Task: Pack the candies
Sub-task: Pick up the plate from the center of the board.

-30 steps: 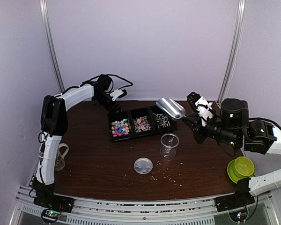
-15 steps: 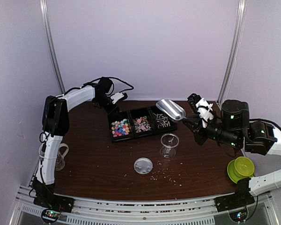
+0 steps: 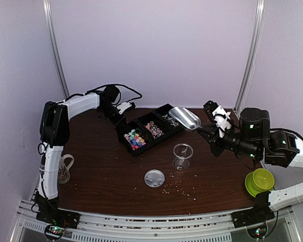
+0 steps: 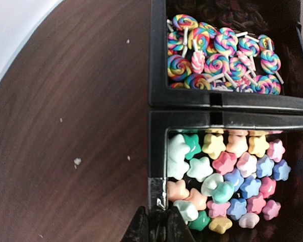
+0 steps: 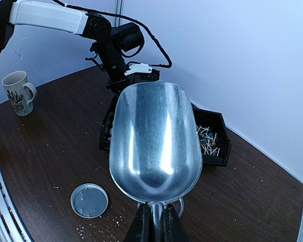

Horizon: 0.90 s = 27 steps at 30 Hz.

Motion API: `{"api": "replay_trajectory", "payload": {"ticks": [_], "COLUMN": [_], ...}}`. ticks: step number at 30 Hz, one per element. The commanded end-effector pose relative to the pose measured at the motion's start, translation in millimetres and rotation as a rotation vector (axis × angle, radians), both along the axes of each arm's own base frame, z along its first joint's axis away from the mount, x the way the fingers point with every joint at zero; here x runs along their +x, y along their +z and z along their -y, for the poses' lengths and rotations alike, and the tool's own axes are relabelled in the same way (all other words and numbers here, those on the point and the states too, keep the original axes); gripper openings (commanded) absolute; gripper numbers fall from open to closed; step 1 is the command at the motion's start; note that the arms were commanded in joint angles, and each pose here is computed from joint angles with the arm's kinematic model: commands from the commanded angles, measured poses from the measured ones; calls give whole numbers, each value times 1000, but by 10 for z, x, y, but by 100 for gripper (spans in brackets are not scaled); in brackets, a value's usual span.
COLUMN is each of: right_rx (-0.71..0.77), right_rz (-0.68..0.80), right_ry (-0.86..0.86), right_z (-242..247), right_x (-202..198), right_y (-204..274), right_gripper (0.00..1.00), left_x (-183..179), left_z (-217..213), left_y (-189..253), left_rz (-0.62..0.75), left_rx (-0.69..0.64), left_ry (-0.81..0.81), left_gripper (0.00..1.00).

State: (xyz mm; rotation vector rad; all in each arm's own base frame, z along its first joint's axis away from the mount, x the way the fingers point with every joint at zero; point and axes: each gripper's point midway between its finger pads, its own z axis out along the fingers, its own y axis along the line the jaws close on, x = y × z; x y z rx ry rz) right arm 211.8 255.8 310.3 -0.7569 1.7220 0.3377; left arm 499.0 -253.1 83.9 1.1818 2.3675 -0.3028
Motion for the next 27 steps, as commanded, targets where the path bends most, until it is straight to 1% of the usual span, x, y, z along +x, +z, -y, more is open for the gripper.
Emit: {"api": "replay_trajectory", "payload": {"ticks": [1, 5, 9, 12, 16, 20, 25, 27], "right_rx": [41, 51, 44, 36, 41, 57, 62, 66], "right_rz": [5, 3, -4, -12, -18, -22, -32, -38], "right_ry": [4, 15, 22, 26, 31, 44, 62, 66], "right_z": [-33, -77, -111, -129, -152, -198, -278, -304], "right_x": [15, 15, 19, 22, 22, 18, 22, 26], "right_y": [75, 89, 77, 71, 84, 128, 186, 198], "right_gripper": [0, 0, 0, 0, 0, 0, 0, 0], "left_x": [-263, -512, -788, -1006, -1241, -1314, -1228, -1182], "left_z": [-242, -417, -657, -703, -760, -838, -858, -813], "left_y": [28, -24, -154, -152, -76, 22, 121, 136], "left_rz": [-92, -148, -187, -226, -251, -231, -188, -176], "left_rx": [46, 68, 139, 117, 84, 95, 123, 127], "left_ry": [130, 241, 394, 466, 513, 535, 553, 549], "left_gripper": [7, 8, 8, 8, 9, 20, 46, 54]}}
